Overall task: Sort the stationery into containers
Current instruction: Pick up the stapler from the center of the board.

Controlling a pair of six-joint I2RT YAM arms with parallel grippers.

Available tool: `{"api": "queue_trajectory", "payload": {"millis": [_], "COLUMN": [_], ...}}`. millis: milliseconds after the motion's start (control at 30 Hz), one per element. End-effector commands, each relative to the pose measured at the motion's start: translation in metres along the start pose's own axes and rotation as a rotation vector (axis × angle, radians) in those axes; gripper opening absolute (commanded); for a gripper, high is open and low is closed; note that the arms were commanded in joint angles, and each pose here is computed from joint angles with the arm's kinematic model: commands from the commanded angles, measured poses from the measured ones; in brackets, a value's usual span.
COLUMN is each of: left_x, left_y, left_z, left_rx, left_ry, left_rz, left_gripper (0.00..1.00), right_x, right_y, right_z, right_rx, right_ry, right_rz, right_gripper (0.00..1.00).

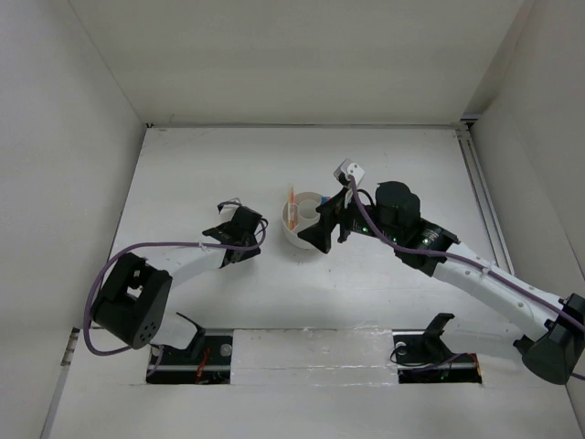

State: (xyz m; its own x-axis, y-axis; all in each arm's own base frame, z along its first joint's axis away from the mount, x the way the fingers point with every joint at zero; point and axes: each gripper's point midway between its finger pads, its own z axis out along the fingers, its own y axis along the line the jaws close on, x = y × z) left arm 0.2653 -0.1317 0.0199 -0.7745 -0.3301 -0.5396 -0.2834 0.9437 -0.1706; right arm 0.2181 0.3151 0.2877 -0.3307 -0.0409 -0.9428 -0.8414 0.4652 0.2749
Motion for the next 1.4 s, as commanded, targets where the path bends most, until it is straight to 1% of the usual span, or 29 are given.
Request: {"api": "queue_trajectory", "payload": {"millis": [0, 67, 133, 167, 200, 233, 267, 300, 333, 433, 467, 533, 567, 600, 667, 700, 733, 833, 933, 1067, 1133, 1167, 1200, 1267, 1333, 1367], "left_x": [0.035, 0.030, 0.009, 0.002, -0.005, -0.016, -0.020, -0.027, -0.020, -0.018, -0.016, -0.011, -0.010, -0.012, -0.009, -0.013, -0.015, -0.020, -0.022, -0.024, -0.021, -0.023, -0.022, -0.022, -0.022, -0.021], "left_y": [0.019, 0.008, -0.018, -0.030, -0.052, -0.070, -0.082, -0.088, -0.098, -0.113, -0.116, -0.121, -0.119, -0.123, -0.119, -0.121, -0.119, -0.118, -0.122, -0.121, -0.124, -0.124, -0.125, -0.123, -0.123, -0.124], "left_z": [0.001, -0.005, -0.024, -0.035, -0.059, -0.073, -0.086, -0.097, -0.112, -0.139, -0.144, -0.156, -0.161, -0.171, -0.181, -0.191, -0.195, -0.209, -0.218, -0.226, -0.230, -0.235, -0.236, -0.234, -0.234, -0.235], "left_rx": [-0.046, 0.002, 0.108, 0.161, 0.250, 0.321, 0.374, 0.397, 0.444, 0.484, 0.489, 0.505, 0.514, 0.540, 0.550, 0.579, 0.575, 0.623, 0.663, 0.700, 0.738, 0.759, 0.763, 0.763, 0.759, 0.767], "left_ry": [0.115, 0.077, -0.030, -0.082, -0.170, -0.239, -0.284, -0.348, -0.385, -0.498, -0.517, -0.584, -0.612, -0.653, -0.709, -0.746, -0.774, -0.806, -0.827, -0.856, -0.862, -0.867, -0.870, -0.870, -0.874, -0.872], "left_rz": [0.016, 0.061, 0.065, 0.102, 0.136, 0.138, 0.159, 0.214, 0.251, 0.330, 0.348, 0.363, 0.359, 0.363, 0.357, 0.321, 0.337, 0.312, 0.358, 0.392, 0.412, 0.398, 0.412, 0.412, 0.421, 0.426], "left_gripper": [0.00, 0.00, 0.00, 0.00, 0.00, 0.00, 0.00, 0.00, 0.00, 0.00, 0.00, 0.00, 0.00, 0.00, 0.00, 0.00, 0.00, 0.00, 0.00, 0.00, 0.00, 0.00, 0.00, 0.00, 0.00, 0.00], "right_x": [-0.023, -0.025, -0.027, -0.026, -0.032, -0.033, -0.035, -0.038, -0.038, -0.050, -0.051, -0.062, -0.057, -0.063, -0.061, -0.061, -0.060, -0.054, -0.052, -0.040, -0.036, -0.035, -0.032, -0.027, -0.024, -0.024], "right_y": [0.004, -0.003, -0.013, -0.018, -0.017, -0.020, -0.023, -0.021, -0.021, -0.020, -0.025, -0.023, -0.025, -0.024, -0.021, -0.019, -0.020, -0.013, -0.004, -0.007, -0.011, -0.006, -0.005, -0.004, 0.004, 0.004], "right_z": [0.001, 0.000, -0.004, -0.004, -0.007, -0.008, -0.011, -0.013, -0.013, -0.018, -0.019, -0.025, -0.024, -0.027, -0.028, -0.027, -0.029, -0.026, -0.023, -0.008, 0.001, 0.004, 0.005, 0.011, 0.015, 0.015], "right_rx": [-0.010, 0.009, 0.017, 0.028, 0.023, 0.031, 0.039, 0.037, 0.037, 0.061, 0.092, 0.095, 0.106, 0.105, 0.105, 0.105, 0.113, 0.100, 0.091, 0.109, 0.113, 0.093, 0.084, 0.079, 0.058, 0.058], "right_ry": [-0.068, -0.074, -0.078, -0.082, -0.102, -0.105, -0.119, -0.127, -0.127, -0.167, -0.179, -0.232, -0.225, -0.250, -0.252, -0.252, -0.257, -0.244, -0.241, -0.207, -0.197, -0.194, -0.189, -0.176, -0.166, -0.166], "right_rz": [-0.014, 0.015, 0.041, 0.055, 0.073, 0.085, 0.093, 0.099, 0.099, 0.154, 0.180, 0.222, 0.242, 0.248, 0.271, 0.271, 0.271, 0.295, 0.294, 0.303, 0.306, 0.303, 0.313, 0.315, 0.321, 0.321], "right_gripper": [1.00, 1.00, 1.00, 1.00, 1.00, 1.00, 1.00, 1.00, 1.00, 1.00, 1.00, 1.00, 1.00, 1.00, 1.00, 1.00, 1.00, 1.00, 1.00, 0.99, 0.96, 0.96, 0.93, 0.93, 0.89, 0.89]}}
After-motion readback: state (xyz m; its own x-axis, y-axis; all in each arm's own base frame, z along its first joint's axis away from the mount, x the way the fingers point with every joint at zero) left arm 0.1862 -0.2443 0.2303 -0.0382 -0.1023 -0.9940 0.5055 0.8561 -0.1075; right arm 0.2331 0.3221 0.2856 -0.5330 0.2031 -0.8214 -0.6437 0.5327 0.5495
